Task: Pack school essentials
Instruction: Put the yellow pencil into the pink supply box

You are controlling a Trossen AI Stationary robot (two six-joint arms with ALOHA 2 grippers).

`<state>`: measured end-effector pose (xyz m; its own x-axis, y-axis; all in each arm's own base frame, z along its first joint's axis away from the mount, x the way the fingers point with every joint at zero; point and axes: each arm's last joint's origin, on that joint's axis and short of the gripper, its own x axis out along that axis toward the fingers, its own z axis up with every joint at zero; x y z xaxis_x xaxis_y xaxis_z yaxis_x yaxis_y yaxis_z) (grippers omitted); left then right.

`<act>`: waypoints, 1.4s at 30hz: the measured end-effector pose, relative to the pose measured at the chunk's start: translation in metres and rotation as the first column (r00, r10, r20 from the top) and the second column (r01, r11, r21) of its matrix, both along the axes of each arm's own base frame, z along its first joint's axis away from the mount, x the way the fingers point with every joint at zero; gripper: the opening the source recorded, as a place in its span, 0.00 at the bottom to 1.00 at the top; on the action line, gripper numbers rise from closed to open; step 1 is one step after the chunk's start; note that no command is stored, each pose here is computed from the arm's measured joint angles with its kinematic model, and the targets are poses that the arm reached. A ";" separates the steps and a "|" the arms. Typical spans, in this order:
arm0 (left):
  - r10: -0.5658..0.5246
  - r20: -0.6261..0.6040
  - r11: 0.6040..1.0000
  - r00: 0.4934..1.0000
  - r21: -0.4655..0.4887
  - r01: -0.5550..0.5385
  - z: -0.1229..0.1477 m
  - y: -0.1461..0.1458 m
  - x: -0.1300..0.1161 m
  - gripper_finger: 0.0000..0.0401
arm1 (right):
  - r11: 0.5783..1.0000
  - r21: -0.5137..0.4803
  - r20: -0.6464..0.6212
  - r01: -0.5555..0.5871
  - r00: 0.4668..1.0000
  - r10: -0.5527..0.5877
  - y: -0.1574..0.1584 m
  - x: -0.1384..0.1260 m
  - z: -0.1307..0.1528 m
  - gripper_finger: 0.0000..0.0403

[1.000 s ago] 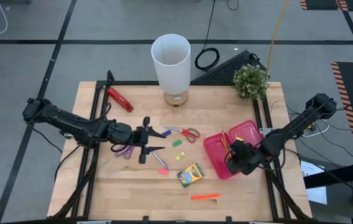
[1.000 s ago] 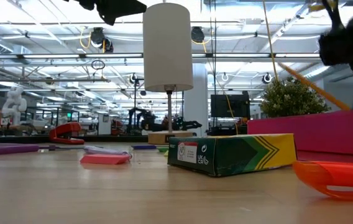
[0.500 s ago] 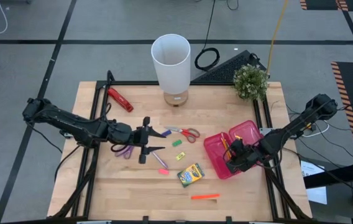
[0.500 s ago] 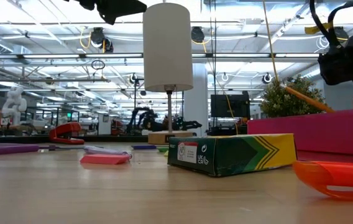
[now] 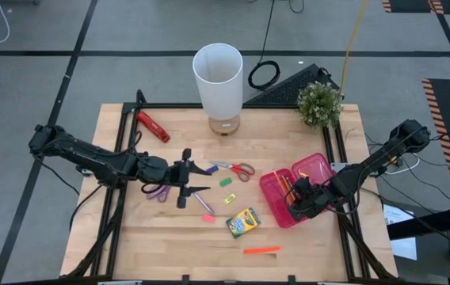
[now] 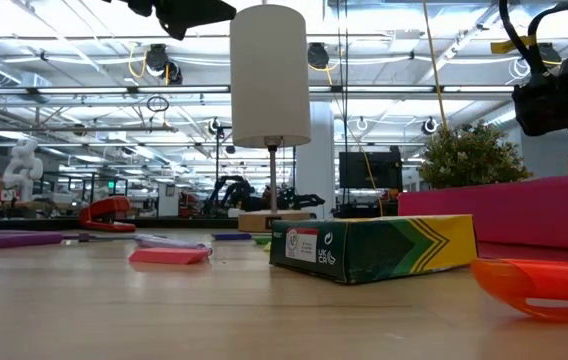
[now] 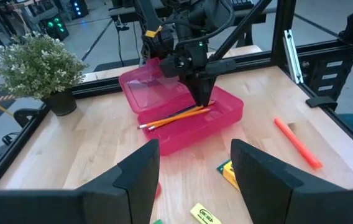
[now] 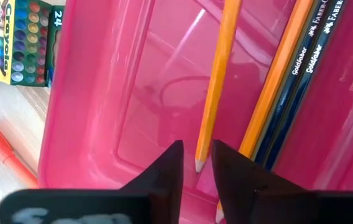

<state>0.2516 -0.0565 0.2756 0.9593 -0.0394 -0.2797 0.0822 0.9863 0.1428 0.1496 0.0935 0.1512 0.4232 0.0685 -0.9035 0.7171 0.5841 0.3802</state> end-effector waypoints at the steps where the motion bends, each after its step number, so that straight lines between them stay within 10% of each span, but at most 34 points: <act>1: 0.001 -0.001 1.000 1.000 -0.003 -0.001 0.000 0.000 0.000 0.50 | 1.000 0.000 0.000 0.000 1.000 0.000 0.000 0.000 0.000 0.22; 24: 0.005 -0.003 1.000 1.000 -0.017 -0.005 0.000 0.000 0.000 0.50 | 0.974 -0.183 0.138 0.134 0.984 -0.110 -0.029 0.001 0.016 0.30; 42: 0.009 -0.004 0.999 1.000 -0.039 -0.009 0.000 -0.001 0.000 0.50 | 0.975 -0.187 -0.070 0.123 0.988 -0.139 -0.045 0.013 -0.007 0.30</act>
